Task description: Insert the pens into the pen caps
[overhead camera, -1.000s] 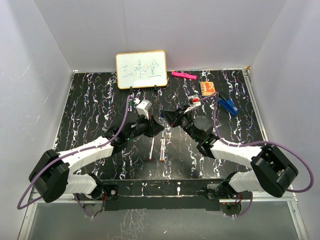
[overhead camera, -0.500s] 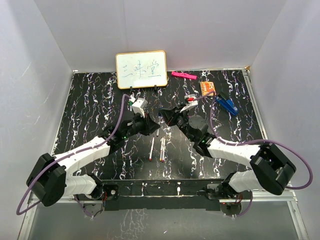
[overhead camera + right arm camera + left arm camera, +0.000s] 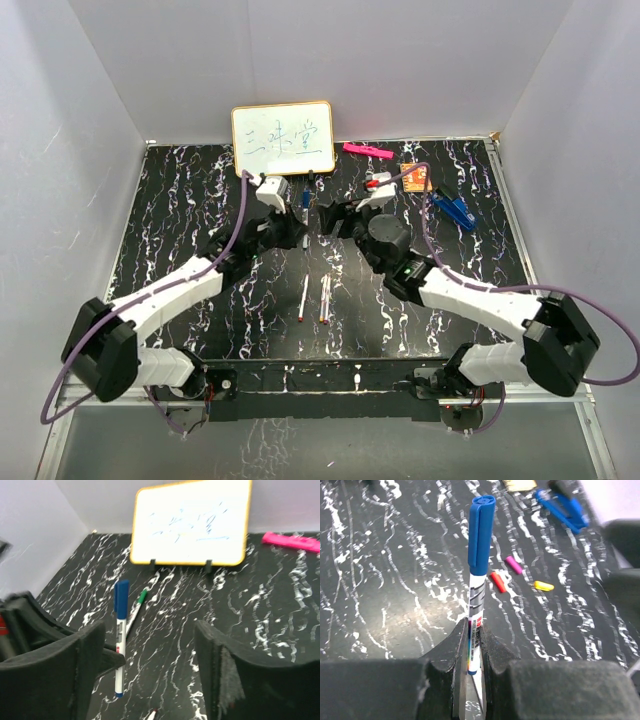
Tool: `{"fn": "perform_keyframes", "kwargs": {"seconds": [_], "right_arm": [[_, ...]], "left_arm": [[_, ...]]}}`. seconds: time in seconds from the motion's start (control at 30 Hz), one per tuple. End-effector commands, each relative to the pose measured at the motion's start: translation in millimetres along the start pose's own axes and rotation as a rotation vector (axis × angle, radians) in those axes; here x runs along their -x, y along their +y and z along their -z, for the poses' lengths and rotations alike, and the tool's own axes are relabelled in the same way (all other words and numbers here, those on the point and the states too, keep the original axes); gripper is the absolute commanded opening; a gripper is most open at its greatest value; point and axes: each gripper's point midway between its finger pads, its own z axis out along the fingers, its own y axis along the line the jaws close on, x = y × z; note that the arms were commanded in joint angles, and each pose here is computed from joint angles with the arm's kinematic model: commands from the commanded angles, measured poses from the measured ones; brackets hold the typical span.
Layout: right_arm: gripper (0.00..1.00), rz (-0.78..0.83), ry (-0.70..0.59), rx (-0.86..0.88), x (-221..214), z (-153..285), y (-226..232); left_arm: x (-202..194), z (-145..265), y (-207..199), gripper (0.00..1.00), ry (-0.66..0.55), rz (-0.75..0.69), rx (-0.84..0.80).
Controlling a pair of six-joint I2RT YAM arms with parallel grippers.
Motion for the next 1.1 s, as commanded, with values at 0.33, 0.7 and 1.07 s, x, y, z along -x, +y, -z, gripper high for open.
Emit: {"fn": "perform_keyframes", "kwargs": {"seconds": [0.33, 0.7, 1.07], "right_arm": [[0.98, 0.021, -0.199, -0.206, 72.3, 35.8, -43.9], [0.98, 0.043, -0.15, -0.247, 58.5, 35.1, -52.2], [0.98, 0.041, -0.141, -0.266, 52.8, 38.3, -58.1]], "left_arm": [[-3.0, -43.0, 118.1, 0.02, 0.181, -0.046, 0.537], [-26.8, -88.3, 175.0, 0.05, 0.344, -0.089, 0.723], [-40.6, -89.0, 200.3, 0.08, 0.394, -0.07, 0.791]]}}
